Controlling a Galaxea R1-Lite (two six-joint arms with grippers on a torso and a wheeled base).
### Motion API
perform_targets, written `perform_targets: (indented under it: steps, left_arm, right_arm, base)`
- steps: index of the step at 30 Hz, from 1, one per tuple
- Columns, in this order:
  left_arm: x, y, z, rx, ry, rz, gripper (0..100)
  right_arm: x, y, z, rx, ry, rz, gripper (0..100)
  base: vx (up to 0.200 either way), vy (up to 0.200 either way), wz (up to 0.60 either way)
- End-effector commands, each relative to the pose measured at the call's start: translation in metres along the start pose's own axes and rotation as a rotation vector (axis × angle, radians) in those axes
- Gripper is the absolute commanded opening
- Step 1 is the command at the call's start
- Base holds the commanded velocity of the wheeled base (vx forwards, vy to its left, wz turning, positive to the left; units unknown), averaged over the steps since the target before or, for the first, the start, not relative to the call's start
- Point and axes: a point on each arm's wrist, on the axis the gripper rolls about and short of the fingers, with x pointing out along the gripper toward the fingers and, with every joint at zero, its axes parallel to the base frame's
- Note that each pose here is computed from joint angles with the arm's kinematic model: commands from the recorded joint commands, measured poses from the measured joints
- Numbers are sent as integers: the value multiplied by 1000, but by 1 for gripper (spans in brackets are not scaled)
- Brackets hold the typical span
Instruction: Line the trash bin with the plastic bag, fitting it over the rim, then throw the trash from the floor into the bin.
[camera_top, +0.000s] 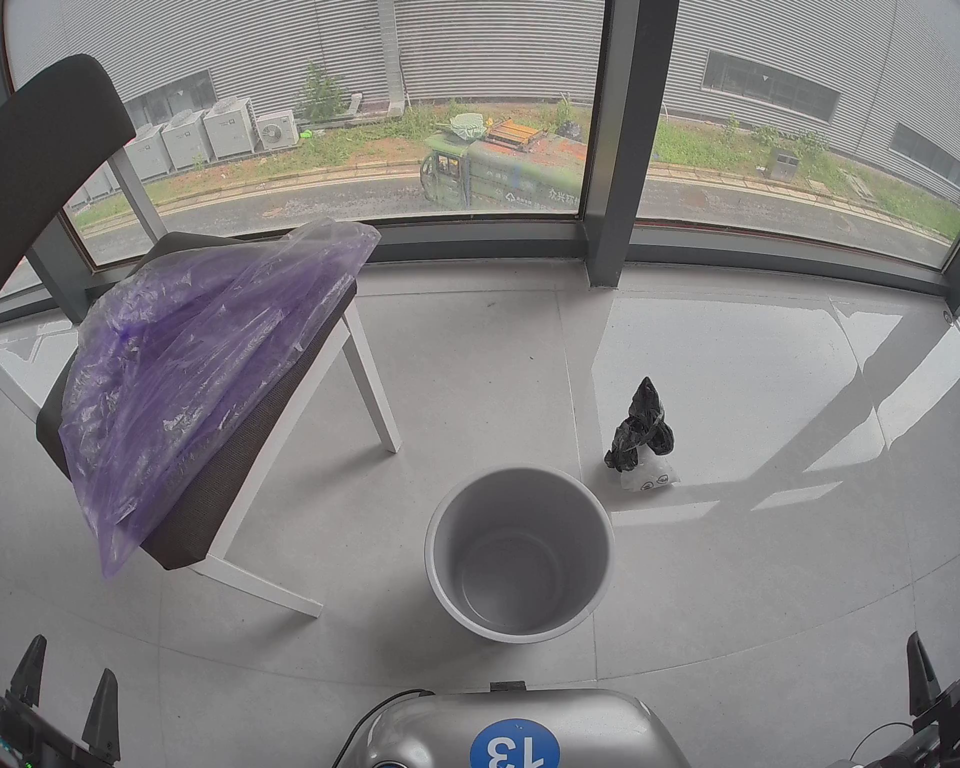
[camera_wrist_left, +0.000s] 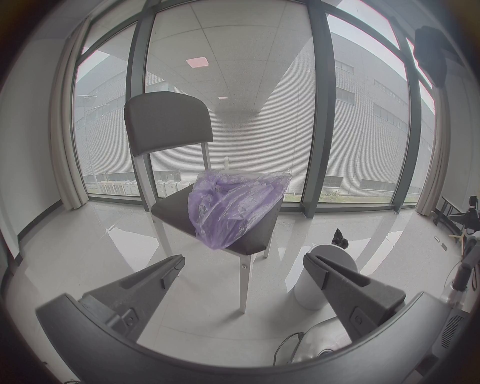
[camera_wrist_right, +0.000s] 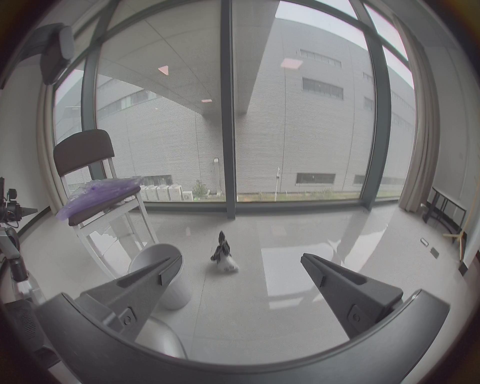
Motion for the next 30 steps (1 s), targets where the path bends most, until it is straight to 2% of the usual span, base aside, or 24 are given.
perform_targets:
  steps: [1,3,4,7,9,11,12,13,15,19,20,22,27,29,30]
  left_arm:
    - [-11,-3,37,0,-193,-107,100]
    - [-14,-6,61,15,-216,-227,100]
    - [-15,-7,71,31,-214,-251,100]
    - [-7,-8,89,38,-178,-242,100]
    - [1,-8,101,53,-156,-237,100]
    - [6,-9,120,79,-173,-232,100]
    - [7,-9,121,79,-171,-230,100]
    - [13,-9,140,96,-175,-201,100]
    - [24,-8,152,127,-148,-115,100]
    - [38,-4,143,252,-28,70,100]
    - [39,-3,141,267,-11,86,100]
    - [38,-1,132,355,87,155,100]
    - [42,1,123,440,254,179,100]
    - [48,2,117,462,361,161,100]
    - [49,2,116,462,369,160,100]
  right_arm:
    - [-5,2,23,-115,-184,83,100]
    - [-5,4,26,-156,-183,166,100]
    - [-4,5,29,-168,-165,205,100]
    - [1,7,49,-173,-127,257,100]
    - [12,8,75,-169,-109,265,100]
    - [26,7,108,-158,-115,263,100]
    - [27,7,111,-158,-116,263,100]
    - [48,7,139,-133,-119,263,100]
    - [73,6,164,-85,-145,255,100]
    - [102,4,177,-5,-171,208,100]
    - [104,4,177,1,-169,200,100]
    - [107,3,173,30,-148,176,100]
    - [118,7,167,77,-93,215,100]
    - [125,9,161,84,-52,236,100]
    - [126,9,160,86,-46,237,100]
  base:
    - [0,0,0]
    - [0,0,0]
    - [0,0,0]
    - [0,0,0]
    - [0,0,0]
    - [0,0,0]
    - [0,0,0]
    - [0,0,0]
    - [0,0,0]
    - [0,0,0]
    - [0,0,0]
    - [0,0,0]
    - [0,0,0]
    - [0,0,0]
    - [0,0,0]
